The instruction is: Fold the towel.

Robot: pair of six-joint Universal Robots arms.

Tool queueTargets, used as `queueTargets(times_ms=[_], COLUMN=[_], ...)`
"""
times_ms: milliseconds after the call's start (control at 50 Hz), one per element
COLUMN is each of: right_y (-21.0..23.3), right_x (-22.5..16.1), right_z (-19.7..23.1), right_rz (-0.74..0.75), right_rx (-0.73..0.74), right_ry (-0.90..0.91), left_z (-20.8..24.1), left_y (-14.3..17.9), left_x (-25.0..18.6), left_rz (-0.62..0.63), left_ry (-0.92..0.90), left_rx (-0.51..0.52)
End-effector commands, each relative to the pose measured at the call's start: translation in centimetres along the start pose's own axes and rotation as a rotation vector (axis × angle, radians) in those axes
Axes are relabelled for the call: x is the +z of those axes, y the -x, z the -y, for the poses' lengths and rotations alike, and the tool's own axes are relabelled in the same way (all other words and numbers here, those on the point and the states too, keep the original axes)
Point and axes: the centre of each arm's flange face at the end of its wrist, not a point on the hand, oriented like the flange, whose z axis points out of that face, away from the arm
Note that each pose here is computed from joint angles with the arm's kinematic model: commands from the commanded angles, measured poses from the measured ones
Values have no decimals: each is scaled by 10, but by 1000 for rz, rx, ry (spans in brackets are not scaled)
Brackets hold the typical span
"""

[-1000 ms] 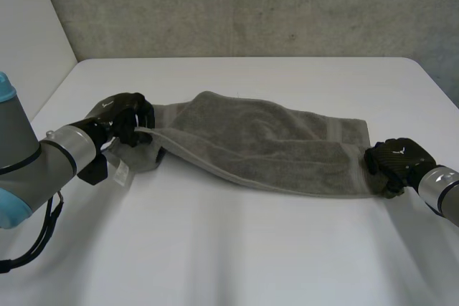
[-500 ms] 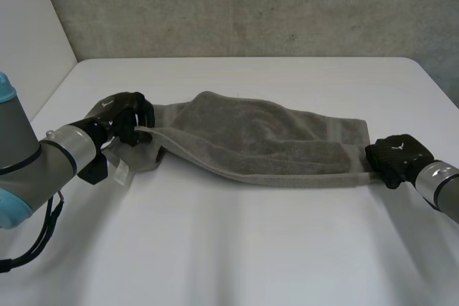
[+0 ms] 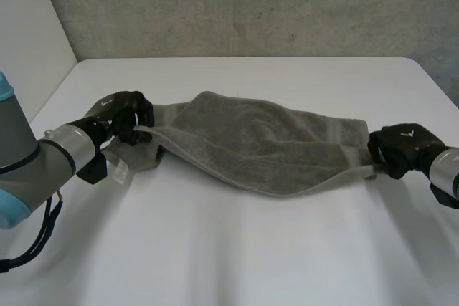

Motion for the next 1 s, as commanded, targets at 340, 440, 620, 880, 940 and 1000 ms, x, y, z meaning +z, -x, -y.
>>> queueTargets(times_ms=[340,440,620,880,940,1000], right_y=[-5,5,13,19,19,18], right_x=[29,55,85,77,76,75], right_z=[54,54,32,25,26,28], right_rz=[0,2,27,83,83,79], right_rx=[52,31,43,13,9,6], right_ry=[-123,-122,-31,55,60,60], left_z=[14,13,1,1,0,0], left_y=[13,20,34,34,33,31], left_x=[30,50,72,70,69,69], left_rz=[15,20,89,89,88,85], left_ry=[-58,-63,-31,-28,-23,-21], left_rx=[111,139,128,127,124,125])
